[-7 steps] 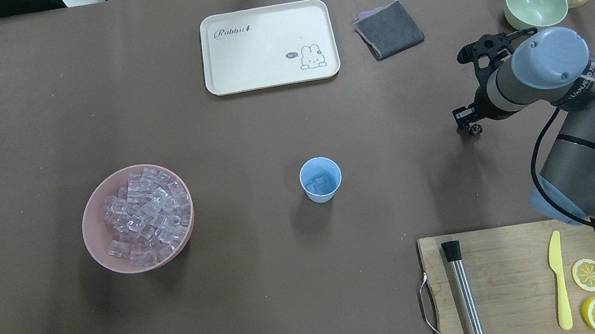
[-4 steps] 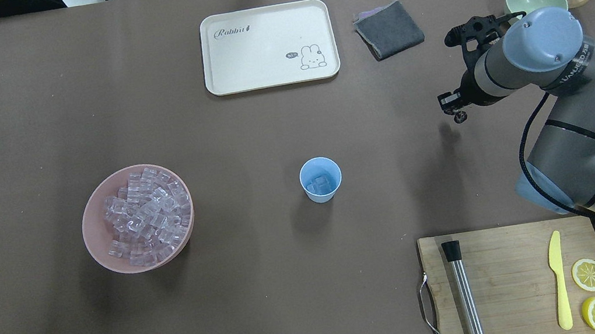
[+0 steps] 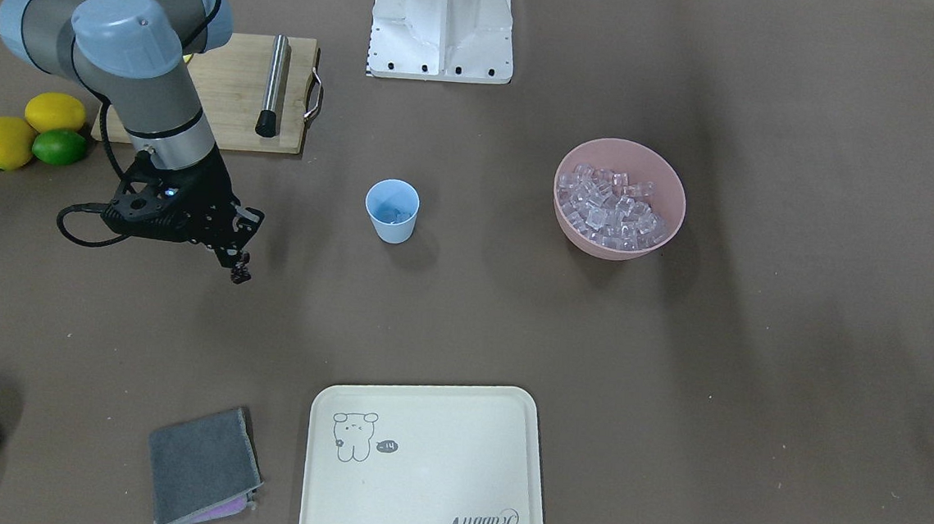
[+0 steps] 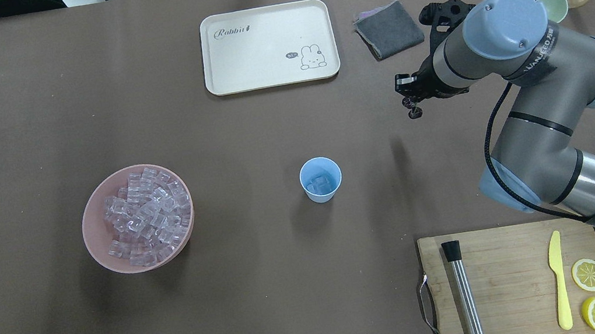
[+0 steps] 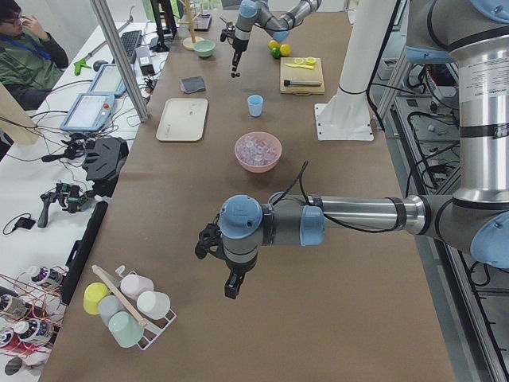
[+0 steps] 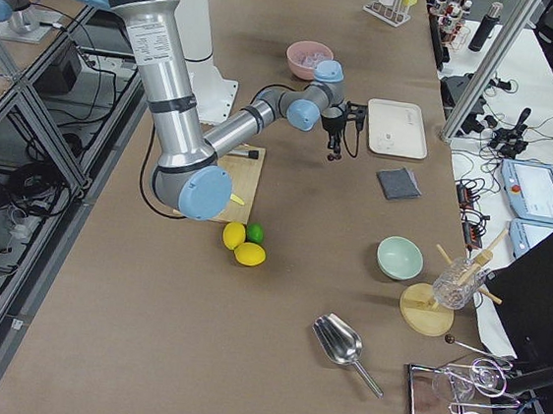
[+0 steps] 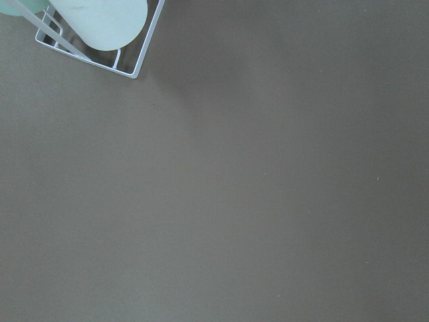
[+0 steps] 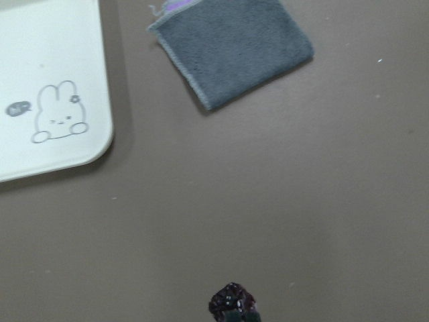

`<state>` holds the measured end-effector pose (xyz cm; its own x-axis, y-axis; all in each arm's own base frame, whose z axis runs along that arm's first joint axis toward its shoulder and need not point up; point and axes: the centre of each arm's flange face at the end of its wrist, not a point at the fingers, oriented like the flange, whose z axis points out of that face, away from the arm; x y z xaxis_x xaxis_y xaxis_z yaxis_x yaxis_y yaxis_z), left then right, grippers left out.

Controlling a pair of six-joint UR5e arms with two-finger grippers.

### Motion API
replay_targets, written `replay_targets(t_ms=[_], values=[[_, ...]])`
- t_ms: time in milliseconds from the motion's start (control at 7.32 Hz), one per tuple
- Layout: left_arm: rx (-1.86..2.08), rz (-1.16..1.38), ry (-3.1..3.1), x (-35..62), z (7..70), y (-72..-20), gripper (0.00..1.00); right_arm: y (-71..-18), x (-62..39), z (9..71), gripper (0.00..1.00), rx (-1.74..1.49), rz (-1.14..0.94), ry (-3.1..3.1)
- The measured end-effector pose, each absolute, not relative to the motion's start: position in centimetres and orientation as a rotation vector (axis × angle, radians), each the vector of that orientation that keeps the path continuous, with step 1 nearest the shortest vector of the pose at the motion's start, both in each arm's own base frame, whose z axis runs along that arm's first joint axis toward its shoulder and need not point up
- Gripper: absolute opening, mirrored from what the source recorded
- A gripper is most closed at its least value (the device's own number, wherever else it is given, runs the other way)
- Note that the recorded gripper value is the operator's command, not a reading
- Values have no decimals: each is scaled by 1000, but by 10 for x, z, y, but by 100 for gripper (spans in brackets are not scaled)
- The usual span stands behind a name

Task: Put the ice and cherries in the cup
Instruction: 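Lift the cherries and carry them over the light-blue cup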

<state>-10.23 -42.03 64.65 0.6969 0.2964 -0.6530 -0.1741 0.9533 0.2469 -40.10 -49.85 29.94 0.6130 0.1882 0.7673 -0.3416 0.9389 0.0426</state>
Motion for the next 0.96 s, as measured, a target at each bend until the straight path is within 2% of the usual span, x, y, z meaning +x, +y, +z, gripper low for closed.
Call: replay_targets(t_ms=[547, 957], values=[[171, 265, 756, -102, 646, -420, 98, -432, -503, 181, 0, 173, 418, -875], [174, 266, 755, -102, 645, -421, 98, -407, -519, 168, 0, 157, 410, -871]])
